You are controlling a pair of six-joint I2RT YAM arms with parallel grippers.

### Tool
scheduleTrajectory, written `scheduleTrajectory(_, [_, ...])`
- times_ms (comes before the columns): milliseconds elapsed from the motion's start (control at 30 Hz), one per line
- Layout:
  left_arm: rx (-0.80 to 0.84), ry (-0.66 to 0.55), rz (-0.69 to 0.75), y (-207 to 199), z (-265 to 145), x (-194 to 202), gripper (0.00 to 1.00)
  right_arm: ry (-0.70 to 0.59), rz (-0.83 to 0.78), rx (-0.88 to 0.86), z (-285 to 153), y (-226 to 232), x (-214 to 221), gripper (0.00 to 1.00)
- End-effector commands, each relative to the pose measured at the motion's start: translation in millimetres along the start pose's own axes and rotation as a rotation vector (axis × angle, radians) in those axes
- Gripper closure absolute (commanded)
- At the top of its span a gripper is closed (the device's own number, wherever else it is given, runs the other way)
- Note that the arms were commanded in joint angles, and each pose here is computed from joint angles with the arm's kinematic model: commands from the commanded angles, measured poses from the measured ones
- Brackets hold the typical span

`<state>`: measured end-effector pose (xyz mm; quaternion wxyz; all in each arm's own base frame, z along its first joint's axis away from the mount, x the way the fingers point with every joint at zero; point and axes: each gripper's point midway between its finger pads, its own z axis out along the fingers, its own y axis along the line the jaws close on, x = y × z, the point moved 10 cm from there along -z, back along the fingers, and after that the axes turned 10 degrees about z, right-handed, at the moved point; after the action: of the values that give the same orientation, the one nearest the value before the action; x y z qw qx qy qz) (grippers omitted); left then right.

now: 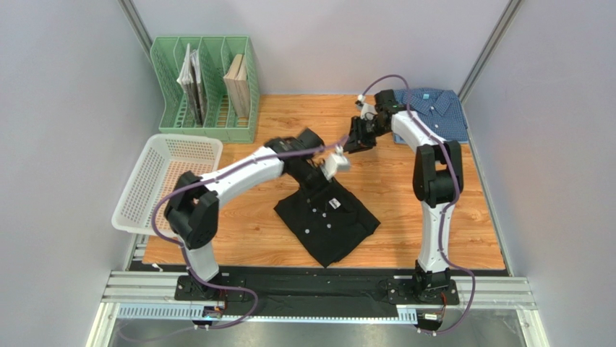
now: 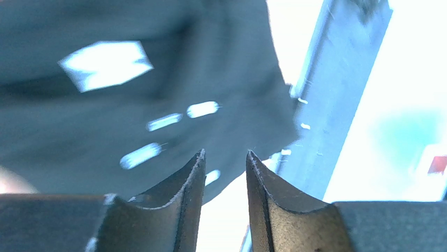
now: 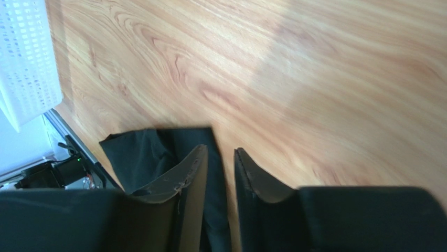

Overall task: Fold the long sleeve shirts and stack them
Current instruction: Fold the shirt

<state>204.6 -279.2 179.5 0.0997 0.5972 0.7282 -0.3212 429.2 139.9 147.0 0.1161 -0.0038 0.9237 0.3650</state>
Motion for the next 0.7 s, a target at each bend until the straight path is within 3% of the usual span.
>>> scheduleTrajectory(0, [-0.187,-0.095,0.014,45.7,-66.6,-5.0,0.59,-0.03,-0.084,0.09,-79.4,-6.6,21.2,0.62])
scheduleTrajectory(67, [-0.259,-0.018,0.033,65.9,-67.1,6.2,0.58,0.038,-0.072,0.115,-87.1,-8.5,48.1,0.59])
scheduleTrajectory(200, [-0.256,0.071,-0.042,95.1,-48.6,32.1,0.57,0.211,-0.046,0.088,-95.1,-16.9,111.0,0.41])
scheduleTrajectory(300, [-0.231,0.078,-0.087,102.9,-40.7,44.3,0.57,0.294,-0.062,0.102,-97.6,-21.4,134.8,0.4])
scheduleTrajectory(367, [-0.23,0.088,-0.116,105.0,-37.5,51.9,0.6,0.336,-0.06,0.104,-93.3,-26.0,147.1,0.44])
scheduleTrajectory(500, [-0.179,0.104,-0.187,96.5,-26.3,70.3,0.69,0.405,-0.077,0.113,-77.9,-32.8,151.0,0.67])
scheduleTrajectory(667, [-0.059,0.075,-0.239,72.1,-20.3,85.3,0.8,0.438,-0.119,0.113,-51.1,-38.2,130.7,0.87])
